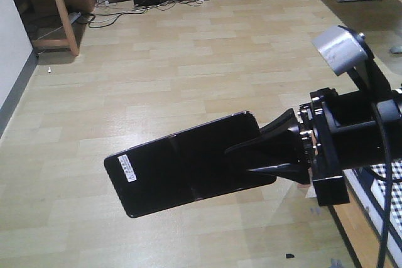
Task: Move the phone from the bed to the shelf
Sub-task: 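Drive the base across the floor carrying the phone in the right gripper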
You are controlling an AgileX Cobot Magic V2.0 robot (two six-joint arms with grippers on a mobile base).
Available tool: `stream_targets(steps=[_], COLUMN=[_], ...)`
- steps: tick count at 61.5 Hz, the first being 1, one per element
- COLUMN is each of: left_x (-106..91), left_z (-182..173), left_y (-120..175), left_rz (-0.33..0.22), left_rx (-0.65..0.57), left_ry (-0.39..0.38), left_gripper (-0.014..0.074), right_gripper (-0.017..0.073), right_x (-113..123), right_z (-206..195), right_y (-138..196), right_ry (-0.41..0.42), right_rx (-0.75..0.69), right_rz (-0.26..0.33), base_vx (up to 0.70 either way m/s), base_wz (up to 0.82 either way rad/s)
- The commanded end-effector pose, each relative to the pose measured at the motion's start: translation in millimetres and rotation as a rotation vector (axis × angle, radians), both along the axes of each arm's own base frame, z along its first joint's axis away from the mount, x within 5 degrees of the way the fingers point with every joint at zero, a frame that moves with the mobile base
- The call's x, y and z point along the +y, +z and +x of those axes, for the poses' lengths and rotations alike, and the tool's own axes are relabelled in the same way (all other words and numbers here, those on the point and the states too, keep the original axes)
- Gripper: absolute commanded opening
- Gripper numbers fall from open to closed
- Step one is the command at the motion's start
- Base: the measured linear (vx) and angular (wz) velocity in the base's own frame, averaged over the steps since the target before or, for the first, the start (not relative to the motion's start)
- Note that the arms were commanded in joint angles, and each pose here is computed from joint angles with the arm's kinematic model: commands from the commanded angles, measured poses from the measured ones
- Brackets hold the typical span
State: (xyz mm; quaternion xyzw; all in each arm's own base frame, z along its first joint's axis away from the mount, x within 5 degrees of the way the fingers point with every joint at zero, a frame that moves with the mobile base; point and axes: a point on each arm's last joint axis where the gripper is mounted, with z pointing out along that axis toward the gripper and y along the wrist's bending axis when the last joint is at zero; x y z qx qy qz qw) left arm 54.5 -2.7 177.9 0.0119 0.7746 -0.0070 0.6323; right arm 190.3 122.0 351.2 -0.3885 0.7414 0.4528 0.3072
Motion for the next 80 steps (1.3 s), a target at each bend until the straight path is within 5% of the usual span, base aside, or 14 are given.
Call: stream_targets(steps=[1,80], left_x=[0.6,0.6], left_z=[0.8,0.8], left_y=[6.0,6.0], left_rz=[-0.011,-0.011], left_rx=[-0.075,-0.075], left_ry=[0.007,0.007], left_gripper=[0.0001,0.0001], right_gripper=[-0.0001,-0.0001], right_x=[2.3,2.3], right_z=[-11.2,-11.3], right_y=[19.1,19.1], right_ry=[0.059,0.059], right_rx=[-0.005,-0.005], right_rz=[0.102,0.102], base_vx=[0.23,0.20], base_wz=[-0.04,0.00])
